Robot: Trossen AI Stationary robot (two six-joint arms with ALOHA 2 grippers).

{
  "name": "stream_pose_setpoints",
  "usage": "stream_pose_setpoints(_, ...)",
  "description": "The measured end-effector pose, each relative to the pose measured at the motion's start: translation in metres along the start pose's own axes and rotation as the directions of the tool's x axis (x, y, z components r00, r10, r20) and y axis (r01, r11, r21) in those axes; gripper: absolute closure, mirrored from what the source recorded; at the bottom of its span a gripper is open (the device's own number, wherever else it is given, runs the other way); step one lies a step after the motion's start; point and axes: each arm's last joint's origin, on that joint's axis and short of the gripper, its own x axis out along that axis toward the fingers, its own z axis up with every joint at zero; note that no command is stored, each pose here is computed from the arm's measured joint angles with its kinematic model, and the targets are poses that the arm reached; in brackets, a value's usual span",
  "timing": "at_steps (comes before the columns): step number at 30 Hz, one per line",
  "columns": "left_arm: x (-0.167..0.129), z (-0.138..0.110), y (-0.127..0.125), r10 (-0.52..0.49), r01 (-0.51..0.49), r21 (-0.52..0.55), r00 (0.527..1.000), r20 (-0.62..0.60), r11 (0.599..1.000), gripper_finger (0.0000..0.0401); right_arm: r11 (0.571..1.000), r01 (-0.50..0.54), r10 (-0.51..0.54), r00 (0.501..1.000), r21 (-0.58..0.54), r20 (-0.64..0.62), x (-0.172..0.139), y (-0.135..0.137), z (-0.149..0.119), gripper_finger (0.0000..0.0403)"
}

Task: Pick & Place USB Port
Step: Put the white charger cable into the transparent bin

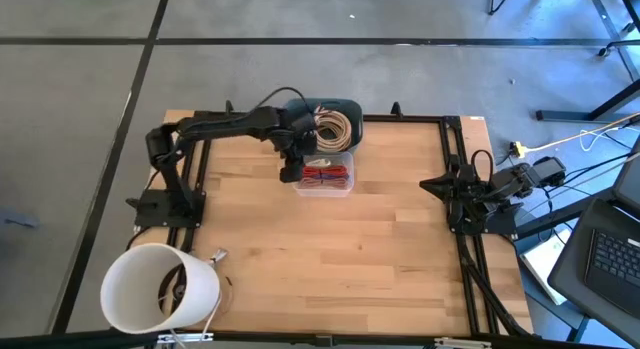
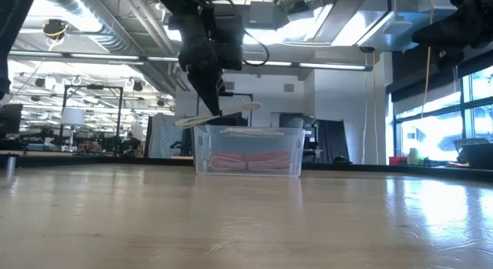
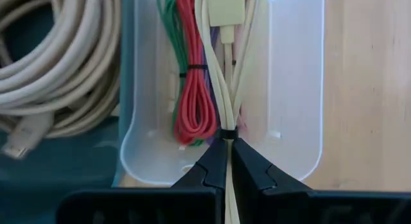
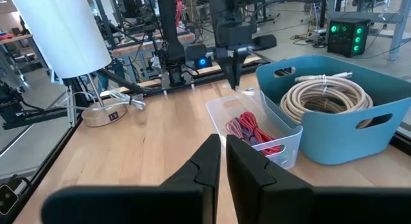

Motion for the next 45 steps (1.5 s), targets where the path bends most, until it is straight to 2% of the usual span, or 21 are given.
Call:
stream_pose_setpoints(8, 0.008, 0.013, -0.008, -0.006, 0.002, 0.066, 0.997, 0.073, 0.998, 0.0398, 1.000, 0.000, 0.000, 1.000, 0.000, 0.000, 0.000, 0.000, 0.000, 0.0373)
stream_pose_setpoints(14, 0.000, 0.027, -0.024, -0.008, -0.005, 0.123, 0.994, 0.111, 0.992, 0.0398, 1.000, -0.001, 0.001, 1.000, 0.000, 0.000, 0.000, 0.000, 0.000, 0.0373)
stream_pose_setpoints(17, -0.004, 0.033, -0.027, 0.013, -0.029, 0.118, 0.991, 0.136, 0.993, 0.0398, 1.000, 0.000, 0.000, 1.000, -0.001, 0.000, 0.000, 0.000, 0.000, 0.0373)
stream_pose_setpoints(23, 0.020, 0.037, -0.014, -0.006, 0.004, 0.060, 0.999, 0.036, 0.998, 0.0398, 1.000, 0.000, 0.000, 1.000, -0.002, 0.000, 0.000, 0.000, 0.000, 0.0373)
stream_pose_setpoints(28, 0.049, 0.039, -0.013, -0.052, 0.056, 0.040, 0.993, -0.109, 0.998, 0.0398, 1.000, -0.001, 0.001, 1.000, -0.001, 0.000, 0.000, 0.000, 0.000, 0.0373)
stream_pose_setpoints(35, 0.072, 0.045, -0.023, -0.109, 0.114, 0.032, 0.985, -0.130, 0.993, 0.0398, 1.000, 0.000, 0.000, 1.000, 0.000, -0.001, 0.000, 0.000, 0.000, 0.0373)
stream_pose_setpoints(45, 0.073, 0.045, -0.017, -0.104, 0.105, 0.003, 0.987, -0.119, 0.995, 0.0398, 1.000, -0.001, 0.001, 1.000, 0.000, 0.000, 0.000, 0.000, 0.000, 0.0372)
